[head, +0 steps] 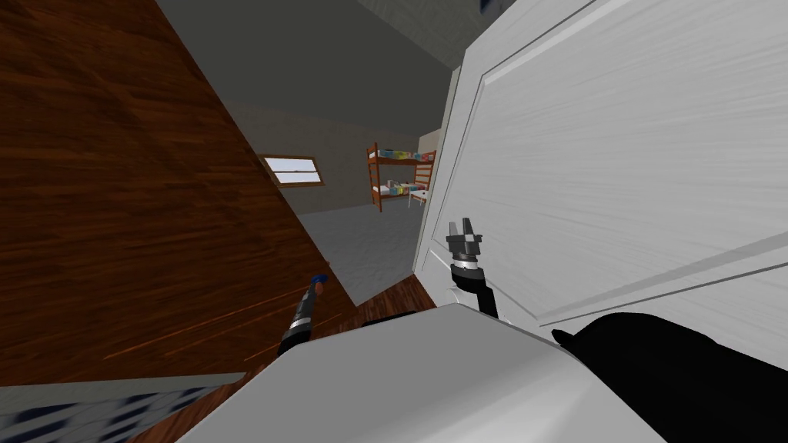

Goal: Pull the door open

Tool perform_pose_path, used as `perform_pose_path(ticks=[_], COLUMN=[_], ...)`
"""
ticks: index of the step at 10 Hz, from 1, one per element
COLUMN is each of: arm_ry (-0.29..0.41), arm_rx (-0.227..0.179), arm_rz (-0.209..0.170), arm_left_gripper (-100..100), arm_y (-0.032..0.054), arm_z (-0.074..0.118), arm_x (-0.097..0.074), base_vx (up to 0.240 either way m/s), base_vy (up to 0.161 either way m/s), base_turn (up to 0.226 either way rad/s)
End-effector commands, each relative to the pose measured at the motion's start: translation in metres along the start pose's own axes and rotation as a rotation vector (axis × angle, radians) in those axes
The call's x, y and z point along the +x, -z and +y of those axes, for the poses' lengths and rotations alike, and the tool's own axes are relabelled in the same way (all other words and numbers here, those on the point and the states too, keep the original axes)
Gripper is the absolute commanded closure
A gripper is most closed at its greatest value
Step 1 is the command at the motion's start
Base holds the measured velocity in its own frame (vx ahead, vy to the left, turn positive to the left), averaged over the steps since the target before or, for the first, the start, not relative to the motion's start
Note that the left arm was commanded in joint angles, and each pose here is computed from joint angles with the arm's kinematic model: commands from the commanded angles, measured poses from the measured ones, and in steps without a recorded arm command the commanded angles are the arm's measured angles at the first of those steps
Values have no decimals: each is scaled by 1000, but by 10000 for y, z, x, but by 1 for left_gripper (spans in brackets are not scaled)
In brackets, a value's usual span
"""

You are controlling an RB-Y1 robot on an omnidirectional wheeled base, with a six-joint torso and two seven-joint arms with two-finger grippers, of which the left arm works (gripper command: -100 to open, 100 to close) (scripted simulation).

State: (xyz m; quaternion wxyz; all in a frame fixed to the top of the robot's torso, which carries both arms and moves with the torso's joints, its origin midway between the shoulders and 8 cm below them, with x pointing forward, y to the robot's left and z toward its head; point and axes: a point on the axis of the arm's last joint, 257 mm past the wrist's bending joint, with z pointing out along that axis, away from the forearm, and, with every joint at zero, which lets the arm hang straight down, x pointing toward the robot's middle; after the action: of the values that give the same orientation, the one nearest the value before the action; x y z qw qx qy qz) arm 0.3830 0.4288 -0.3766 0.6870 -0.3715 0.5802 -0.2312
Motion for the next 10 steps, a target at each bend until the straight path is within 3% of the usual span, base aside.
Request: perform_pose_path(ticks=[1, 4, 7, 8, 9, 10], arm_ry=[45, 148, 202, 253, 255, 307], arm_rx=[3, 1, 0, -1, -1, -2], arm_rz=[11, 2, -2, -7, -7, -11], arm_left_gripper=[100, 100, 100, 100, 100, 100], arm_y=[-11, -32, -42, -52, -52, -62], arm_z=[-37, -46, -49, -52, -52, -55], arm_x=[104, 100, 98, 96, 96, 94], base_vx=[-34, -37, -42, -42, -36, -49], base_vy=[14, 13, 12, 18, 14, 5], base_turn=[-29, -43, -37, -32, -48, -65])
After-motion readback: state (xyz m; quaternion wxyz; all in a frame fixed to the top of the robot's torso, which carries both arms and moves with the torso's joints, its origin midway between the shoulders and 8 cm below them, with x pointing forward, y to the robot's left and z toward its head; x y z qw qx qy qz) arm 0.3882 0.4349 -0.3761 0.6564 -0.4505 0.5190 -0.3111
